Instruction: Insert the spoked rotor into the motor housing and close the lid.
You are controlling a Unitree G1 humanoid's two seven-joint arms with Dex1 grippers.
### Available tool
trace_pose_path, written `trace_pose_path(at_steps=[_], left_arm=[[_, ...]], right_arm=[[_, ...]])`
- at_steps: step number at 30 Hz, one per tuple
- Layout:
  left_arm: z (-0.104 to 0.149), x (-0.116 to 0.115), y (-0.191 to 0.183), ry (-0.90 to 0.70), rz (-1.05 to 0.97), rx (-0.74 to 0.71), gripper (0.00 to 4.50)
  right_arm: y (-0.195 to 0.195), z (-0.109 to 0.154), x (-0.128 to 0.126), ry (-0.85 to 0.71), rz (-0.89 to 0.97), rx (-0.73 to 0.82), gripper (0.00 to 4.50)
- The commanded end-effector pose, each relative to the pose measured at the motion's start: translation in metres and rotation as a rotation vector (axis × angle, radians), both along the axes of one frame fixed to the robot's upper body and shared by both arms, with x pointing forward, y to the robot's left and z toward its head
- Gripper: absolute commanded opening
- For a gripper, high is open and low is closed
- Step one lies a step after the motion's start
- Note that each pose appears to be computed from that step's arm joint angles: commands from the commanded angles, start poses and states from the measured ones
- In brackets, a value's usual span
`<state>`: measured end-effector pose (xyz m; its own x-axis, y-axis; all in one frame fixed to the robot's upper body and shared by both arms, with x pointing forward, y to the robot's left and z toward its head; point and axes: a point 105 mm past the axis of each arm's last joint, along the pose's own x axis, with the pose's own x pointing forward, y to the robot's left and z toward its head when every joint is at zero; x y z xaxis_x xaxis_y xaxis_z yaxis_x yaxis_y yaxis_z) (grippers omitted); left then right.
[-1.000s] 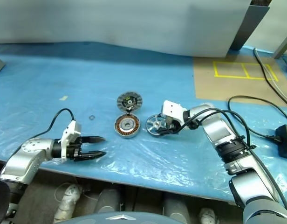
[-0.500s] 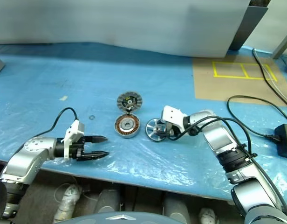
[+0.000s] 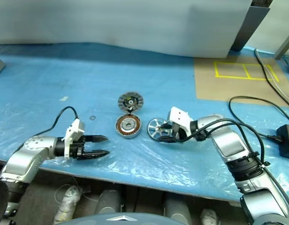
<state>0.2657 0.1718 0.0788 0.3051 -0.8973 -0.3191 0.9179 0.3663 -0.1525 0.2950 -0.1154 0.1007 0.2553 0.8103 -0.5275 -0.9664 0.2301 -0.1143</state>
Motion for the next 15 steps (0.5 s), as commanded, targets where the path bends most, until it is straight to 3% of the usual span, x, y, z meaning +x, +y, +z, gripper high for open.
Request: trace_pose_path(at_steps=[1, 2, 6, 9, 15], left_arm=[[0.027, 0.047, 0.026, -0.195, 0.305, -0.042, 3.49], [0.034, 0.057, 0.032, -0.236, 0.380, -0.054, 3.49], [0.049, 0.057, 0.039, -0.302, 0.484, -0.073, 3.49], [0.040, 0.065, 0.057, -0.356, 0.703, -0.048, 3.49], [0.015, 0.072, 0.059, -0.389, 0.871, 0.045, 3.49]], right_arm=[[-0.002, 0.029, 0.009, -0.070, -0.079, 0.109, 2.48], [-0.004, 0.030, 0.011, -0.076, -0.108, 0.123, 2.48], [-0.007, 0.022, 0.014, -0.082, -0.204, 0.145, 2.48], [-0.002, 0.011, 0.012, -0.086, -0.238, 0.141, 2.48], [-0.003, 0.010, 0.018, -0.124, -0.286, 0.132, 2.48]])
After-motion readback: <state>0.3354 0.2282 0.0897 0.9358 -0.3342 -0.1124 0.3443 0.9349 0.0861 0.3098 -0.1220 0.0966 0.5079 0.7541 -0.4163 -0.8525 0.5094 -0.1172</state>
